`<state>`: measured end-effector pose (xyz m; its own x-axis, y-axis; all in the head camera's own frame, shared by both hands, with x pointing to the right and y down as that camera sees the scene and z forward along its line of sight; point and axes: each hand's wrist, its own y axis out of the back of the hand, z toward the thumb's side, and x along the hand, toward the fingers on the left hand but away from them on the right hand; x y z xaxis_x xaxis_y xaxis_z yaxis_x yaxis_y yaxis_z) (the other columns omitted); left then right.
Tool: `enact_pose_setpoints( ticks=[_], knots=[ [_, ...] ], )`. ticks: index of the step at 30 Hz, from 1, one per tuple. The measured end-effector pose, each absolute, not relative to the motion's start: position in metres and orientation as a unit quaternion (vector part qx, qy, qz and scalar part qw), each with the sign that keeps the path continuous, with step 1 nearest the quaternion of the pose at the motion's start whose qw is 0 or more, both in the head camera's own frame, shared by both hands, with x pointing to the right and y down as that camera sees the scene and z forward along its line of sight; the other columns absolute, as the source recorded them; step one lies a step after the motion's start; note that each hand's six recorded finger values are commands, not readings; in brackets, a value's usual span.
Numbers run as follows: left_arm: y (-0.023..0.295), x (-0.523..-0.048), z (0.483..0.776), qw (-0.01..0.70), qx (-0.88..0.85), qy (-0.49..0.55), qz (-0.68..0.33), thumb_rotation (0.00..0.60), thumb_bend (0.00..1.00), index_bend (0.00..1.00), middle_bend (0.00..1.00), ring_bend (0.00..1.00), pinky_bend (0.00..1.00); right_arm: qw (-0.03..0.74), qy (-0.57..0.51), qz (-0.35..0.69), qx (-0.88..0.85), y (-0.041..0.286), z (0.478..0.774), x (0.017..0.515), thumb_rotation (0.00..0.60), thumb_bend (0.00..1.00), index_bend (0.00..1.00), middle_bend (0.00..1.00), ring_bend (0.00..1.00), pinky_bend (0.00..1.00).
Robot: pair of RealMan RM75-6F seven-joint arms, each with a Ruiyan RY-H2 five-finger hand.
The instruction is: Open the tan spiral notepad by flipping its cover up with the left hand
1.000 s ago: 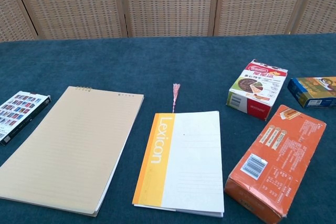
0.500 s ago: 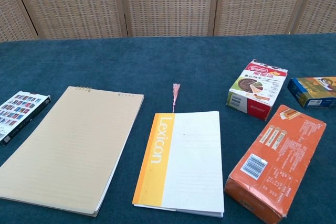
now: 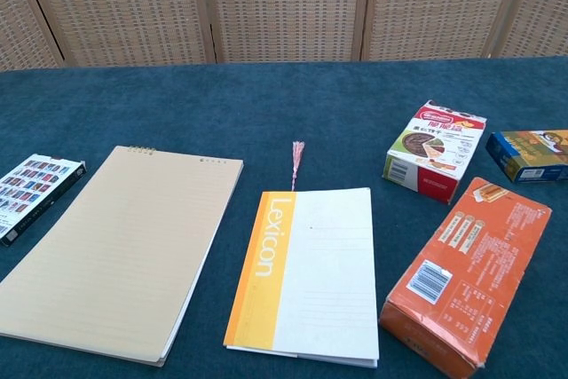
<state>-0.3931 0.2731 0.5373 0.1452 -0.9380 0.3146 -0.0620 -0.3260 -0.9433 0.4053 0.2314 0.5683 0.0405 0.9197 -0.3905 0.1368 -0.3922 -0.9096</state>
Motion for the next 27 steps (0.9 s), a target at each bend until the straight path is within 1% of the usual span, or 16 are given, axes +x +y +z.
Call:
enact_pose_setpoints(
  ticks=[9, 11, 22, 24, 27],
  knots=[
    [0.276, -0.386, 0.545, 0.420, -0.640, 0.380, -0.519, 0.600, 0.16, 0.00, 0.00, 0.00, 0.00, 0.349, -0.422, 0.551, -0.630, 0.232, 0.570, 0.405, 0.600, 0.00, 0.00, 0.00, 0.00, 0.00],
    [0.277, -0.382, 0.550, 0.420, -0.645, 0.376, -0.515, 0.600, 0.19, 0.00, 0.00, 0.00, 0.00, 0.345, -0.424, 0.551, -0.630, 0.232, 0.570, 0.406, 0.600, 0.00, 0.00, 0.00, 0.00, 0.00],
    [0.293, -0.350, 0.590, 0.432, -0.680, 0.313, -0.503, 0.600, 0.28, 0.00, 0.00, 0.00, 0.00, 0.334, -0.428, 0.553, -0.632, 0.232, 0.571, 0.407, 0.600, 0.00, 0.00, 0.00, 0.00, 0.00],
    [0.298, -0.341, 0.597, 0.440, -0.684, 0.298, -0.500, 0.600, 0.33, 0.00, 0.00, 0.00, 0.00, 0.332, -0.429, 0.553, -0.632, 0.231, 0.572, 0.408, 0.600, 0.00, 0.00, 0.00, 0.00, 0.00],
    [0.307, -0.329, 0.608, 0.448, -0.691, 0.273, -0.497, 0.600, 0.36, 0.00, 0.00, 0.00, 0.00, 0.331, -0.430, 0.553, -0.632, 0.231, 0.571, 0.408, 0.600, 0.00, 0.00, 0.00, 0.00, 0.00]
  ],
)
